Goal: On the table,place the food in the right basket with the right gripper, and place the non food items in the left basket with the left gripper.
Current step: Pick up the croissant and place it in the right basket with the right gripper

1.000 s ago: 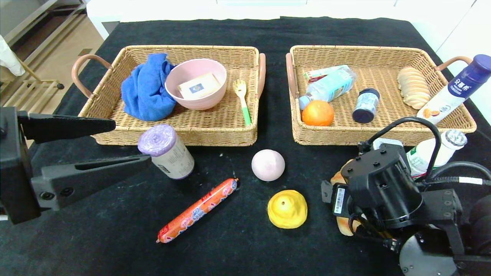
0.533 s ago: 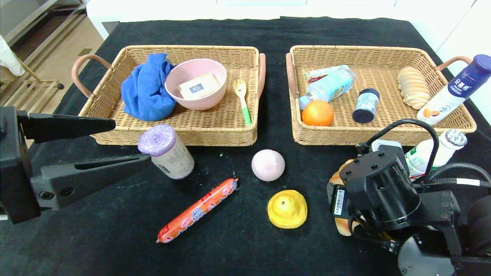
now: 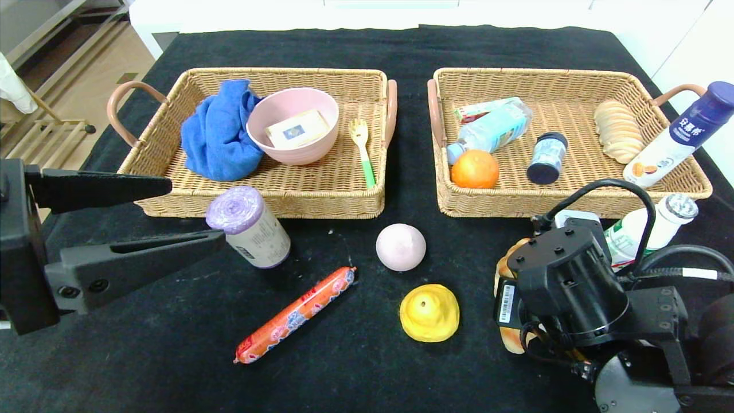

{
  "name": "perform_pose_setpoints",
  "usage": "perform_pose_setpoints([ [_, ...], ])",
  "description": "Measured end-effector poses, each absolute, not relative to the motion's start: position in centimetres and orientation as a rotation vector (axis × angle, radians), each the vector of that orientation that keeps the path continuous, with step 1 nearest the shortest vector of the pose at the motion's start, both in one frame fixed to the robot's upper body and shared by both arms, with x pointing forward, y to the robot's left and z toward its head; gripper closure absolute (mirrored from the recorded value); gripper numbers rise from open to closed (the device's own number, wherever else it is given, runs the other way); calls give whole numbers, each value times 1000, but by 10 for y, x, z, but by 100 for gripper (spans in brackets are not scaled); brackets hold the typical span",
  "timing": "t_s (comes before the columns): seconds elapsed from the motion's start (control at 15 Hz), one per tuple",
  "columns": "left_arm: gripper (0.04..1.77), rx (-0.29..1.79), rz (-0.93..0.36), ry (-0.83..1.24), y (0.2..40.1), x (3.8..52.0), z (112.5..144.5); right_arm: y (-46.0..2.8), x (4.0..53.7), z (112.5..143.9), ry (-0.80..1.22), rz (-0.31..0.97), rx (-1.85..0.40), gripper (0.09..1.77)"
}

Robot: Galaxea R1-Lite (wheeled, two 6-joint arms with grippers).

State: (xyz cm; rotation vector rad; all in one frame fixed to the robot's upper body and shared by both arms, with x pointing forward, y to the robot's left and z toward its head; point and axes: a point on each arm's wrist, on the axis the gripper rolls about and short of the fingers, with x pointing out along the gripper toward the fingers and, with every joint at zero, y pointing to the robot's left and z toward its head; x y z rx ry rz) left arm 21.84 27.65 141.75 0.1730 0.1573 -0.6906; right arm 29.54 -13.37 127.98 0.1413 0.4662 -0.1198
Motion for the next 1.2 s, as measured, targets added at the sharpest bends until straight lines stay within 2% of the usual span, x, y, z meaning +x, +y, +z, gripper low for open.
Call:
perform_pose_setpoints([
  [0.6,9,172,-690,154,277,217,1418,-135,291,1279,470,-114,128,104],
  [1.2,9,172,-689,151,277,216,1418,-143,264,1308,431,38,74,104],
])
